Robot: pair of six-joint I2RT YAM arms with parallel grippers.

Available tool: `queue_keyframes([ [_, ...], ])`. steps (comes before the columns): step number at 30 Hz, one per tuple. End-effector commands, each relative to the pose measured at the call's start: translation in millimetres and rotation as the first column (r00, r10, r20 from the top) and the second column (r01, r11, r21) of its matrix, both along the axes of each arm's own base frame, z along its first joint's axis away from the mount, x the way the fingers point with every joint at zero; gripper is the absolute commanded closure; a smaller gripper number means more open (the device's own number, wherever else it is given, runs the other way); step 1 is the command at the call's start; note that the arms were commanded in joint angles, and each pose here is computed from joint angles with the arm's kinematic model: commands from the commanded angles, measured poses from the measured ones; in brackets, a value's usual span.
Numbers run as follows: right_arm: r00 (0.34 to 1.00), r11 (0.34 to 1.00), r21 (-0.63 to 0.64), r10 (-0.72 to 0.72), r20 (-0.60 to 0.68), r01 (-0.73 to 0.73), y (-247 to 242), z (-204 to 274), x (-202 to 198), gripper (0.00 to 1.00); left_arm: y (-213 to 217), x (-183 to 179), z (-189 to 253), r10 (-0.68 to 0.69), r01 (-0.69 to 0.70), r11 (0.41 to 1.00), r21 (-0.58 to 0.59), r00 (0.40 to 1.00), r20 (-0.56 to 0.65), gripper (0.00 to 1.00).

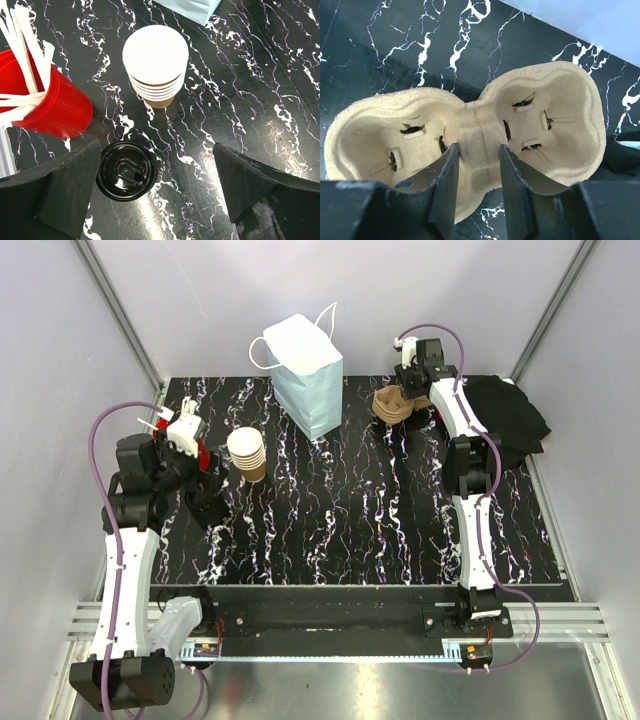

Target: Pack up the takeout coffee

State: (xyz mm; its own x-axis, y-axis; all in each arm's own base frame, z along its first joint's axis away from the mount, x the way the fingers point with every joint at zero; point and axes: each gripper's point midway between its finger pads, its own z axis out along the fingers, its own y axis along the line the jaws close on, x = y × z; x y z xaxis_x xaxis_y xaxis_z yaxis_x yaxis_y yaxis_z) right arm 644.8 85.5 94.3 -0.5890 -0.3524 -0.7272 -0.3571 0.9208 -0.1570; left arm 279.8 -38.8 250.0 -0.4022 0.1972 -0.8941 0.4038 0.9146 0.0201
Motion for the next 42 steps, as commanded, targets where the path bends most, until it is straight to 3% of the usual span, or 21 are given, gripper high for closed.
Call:
queue_keyframes([
  [1, 0.999, 1.000, 0.010, 0.014, 0.049, -0.015, 5.2, 29.9, 2.4, 0.64, -2.6, 6.5, 9.2, -0.020, 0.020, 1.000, -0.010, 0.998, 0.053, 0.01],
  [13, 0.994, 1.000, 0.019, 0.012, 0.107, -0.014, 4.7, 61.7, 3.9, 0.71, -2.2, 6.3, 10.4, -0.018, 0.019, 1.000, -0.013, 0.998, 0.056, 0.01],
  [34, 0.964, 1.000, 0.000, -0.003, 0.267, 0.004, -1.2, 143.0, 4.6, 0.72, -1.7, 6.1, 9.9, -0.017, 0.018, 1.000, -0.017, 0.998, 0.054, 0.01],
  [42, 0.967, 1.000, -0.022, -0.010, 0.255, 0.016, -3.7, 136.2, 4.0, 0.72, -0.7, 5.4, 12.2, -0.014, 0.015, 1.000, -0.016, 0.998, 0.062, 0.01],
])
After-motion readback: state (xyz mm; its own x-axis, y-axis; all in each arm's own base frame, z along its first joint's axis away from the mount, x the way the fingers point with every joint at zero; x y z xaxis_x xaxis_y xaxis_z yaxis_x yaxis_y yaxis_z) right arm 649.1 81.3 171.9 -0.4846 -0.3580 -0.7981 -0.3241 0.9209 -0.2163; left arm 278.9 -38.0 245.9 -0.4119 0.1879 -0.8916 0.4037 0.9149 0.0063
